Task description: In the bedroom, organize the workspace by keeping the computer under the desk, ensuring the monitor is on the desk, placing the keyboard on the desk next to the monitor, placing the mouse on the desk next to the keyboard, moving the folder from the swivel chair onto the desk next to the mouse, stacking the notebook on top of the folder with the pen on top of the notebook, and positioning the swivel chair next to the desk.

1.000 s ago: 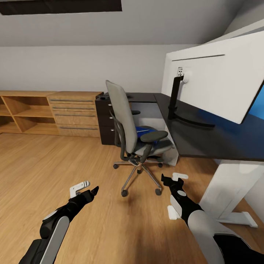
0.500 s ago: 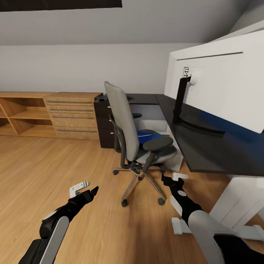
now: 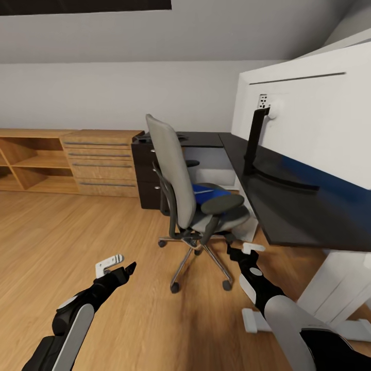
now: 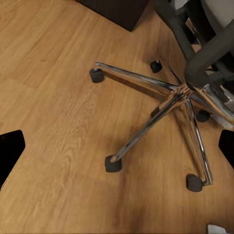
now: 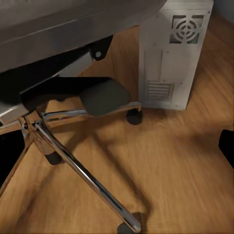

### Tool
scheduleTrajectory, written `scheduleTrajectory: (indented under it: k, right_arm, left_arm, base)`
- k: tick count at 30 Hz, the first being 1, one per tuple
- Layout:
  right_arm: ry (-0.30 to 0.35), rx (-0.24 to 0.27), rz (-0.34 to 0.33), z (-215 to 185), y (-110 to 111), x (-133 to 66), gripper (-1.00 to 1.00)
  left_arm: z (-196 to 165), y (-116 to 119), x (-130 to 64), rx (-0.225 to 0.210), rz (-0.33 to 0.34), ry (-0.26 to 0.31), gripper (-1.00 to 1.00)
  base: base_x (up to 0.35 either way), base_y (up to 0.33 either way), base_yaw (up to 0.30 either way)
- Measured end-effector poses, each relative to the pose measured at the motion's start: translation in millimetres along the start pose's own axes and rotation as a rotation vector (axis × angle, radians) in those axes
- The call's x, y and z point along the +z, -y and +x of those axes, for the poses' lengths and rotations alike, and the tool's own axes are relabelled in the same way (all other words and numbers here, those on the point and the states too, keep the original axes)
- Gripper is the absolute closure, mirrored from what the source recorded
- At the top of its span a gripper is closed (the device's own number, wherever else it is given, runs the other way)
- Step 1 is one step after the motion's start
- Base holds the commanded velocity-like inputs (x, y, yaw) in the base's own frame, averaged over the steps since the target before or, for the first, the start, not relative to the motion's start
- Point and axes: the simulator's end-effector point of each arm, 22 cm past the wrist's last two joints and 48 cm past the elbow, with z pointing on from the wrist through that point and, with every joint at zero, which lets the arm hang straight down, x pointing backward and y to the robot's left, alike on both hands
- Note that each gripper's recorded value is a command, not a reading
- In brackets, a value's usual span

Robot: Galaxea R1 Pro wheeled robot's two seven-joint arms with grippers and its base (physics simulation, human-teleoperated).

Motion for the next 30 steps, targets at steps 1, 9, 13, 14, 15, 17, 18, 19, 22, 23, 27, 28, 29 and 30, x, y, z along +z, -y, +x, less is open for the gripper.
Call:
scheduleTrajectory:
  k: [1,9,13,14,15,17,18,19,22,23,27,28,29,30]
  right_arm:
    - [0.0,0.0,0.0,0.1,0.0,0.0,-1.0]
    - [0.001,0.0,0.001,-0.4,0.9,0.2,-1.0]
    - [0.001,0.0,0.0,-0.4,0.2,0.1,-1.0]
    - [0.001,0.0,0.0,-0.3,0.1,0.1,-1.0]
    - [0.0,0.0,0.0,-0.2,0.1,0.1,-1.0]
    - [0.001,0.0,0.0,-0.2,0.0,0.2,-1.0]
    - [0.0,0.0,0.0,-0.1,0.0,0.2,-1.0]
    - [0.0,0.0,0.0,-0.1,-0.1,0.2,-1.0]
    - [0.0,0.0,0.0,0.0,-0.1,0.2,-1.0]
    - [0.0,0.0,-0.001,0.1,-0.4,0.2,-1.0]
    - [-0.001,0.002,0.0,0.7,-0.6,0.0,-1.0]
    - [-0.001,0.003,0.001,0.7,-0.5,0.0,-1.0]
    - [-0.001,0.002,0.0,0.6,-1.0,0.0,-1.0]
    - [-0.001,0.002,0.0,0.7,-0.8,0.0,-1.0]
  left_arm:
    - [0.0,-0.2,0.0,0.0,0.0,0.0,-1.0]
    - [-2.5,-5.9,-0.3,-0.006,-0.011,0.005,-1.0]
    - [-4.5,-9.4,-0.7,-0.011,-0.017,0.009,-1.0]
    - [-4.6,-9.6,-0.7,-0.011,-0.017,0.009,-1.0]
    - [-4.6,-9.7,-0.7,-0.011,-0.018,0.009,-1.0]
    - [-4.7,-10.2,-0.7,-0.012,-0.019,0.009,-1.0]
    - [-4.7,-10.4,-0.7,-0.012,-0.019,0.009,-1.0]
    - [-4.7,-10.5,-0.7,-0.012,-0.019,0.009,-1.0]
    - [-4.9,-10.8,-0.7,-0.012,-0.02,0.01,-1.0]
    - [-5.0,-10.8,-0.7,-0.012,-0.02,0.01,-1.0]
    - [-5.1,-10.9,-0.7,-0.013,-0.02,0.01,-1.0]
    - [-5.2,-11.0,-0.7,-0.013,-0.02,0.01,-1.0]
    - [-5.1,-11.0,-0.7,-0.013,-0.02,0.01,-1.0]
    - [-5.0,-11.0,-0.7,-0.013,-0.02,0.01,-1.0]
  base:
    - [0.131,0.0,0.0]
    - [0.074,0.016,0.0]
    - [0.191,0.101,0.0]
    - [0.118,0.066,0.005]
    - [0.075,0.042,0.037]
    - [0.054,0.03,0.074]
    - [0.039,0.022,0.113]
    - [0.025,0.014,0.165]
    - [0.016,0.009,0.204]
    - [0.008,0.005,0.239]
    - [0.003,0.002,0.261]
    - [0.001,0.0,0.256]
    - [0.001,0.0,0.236]
    - [0.0,0.0,0.141]
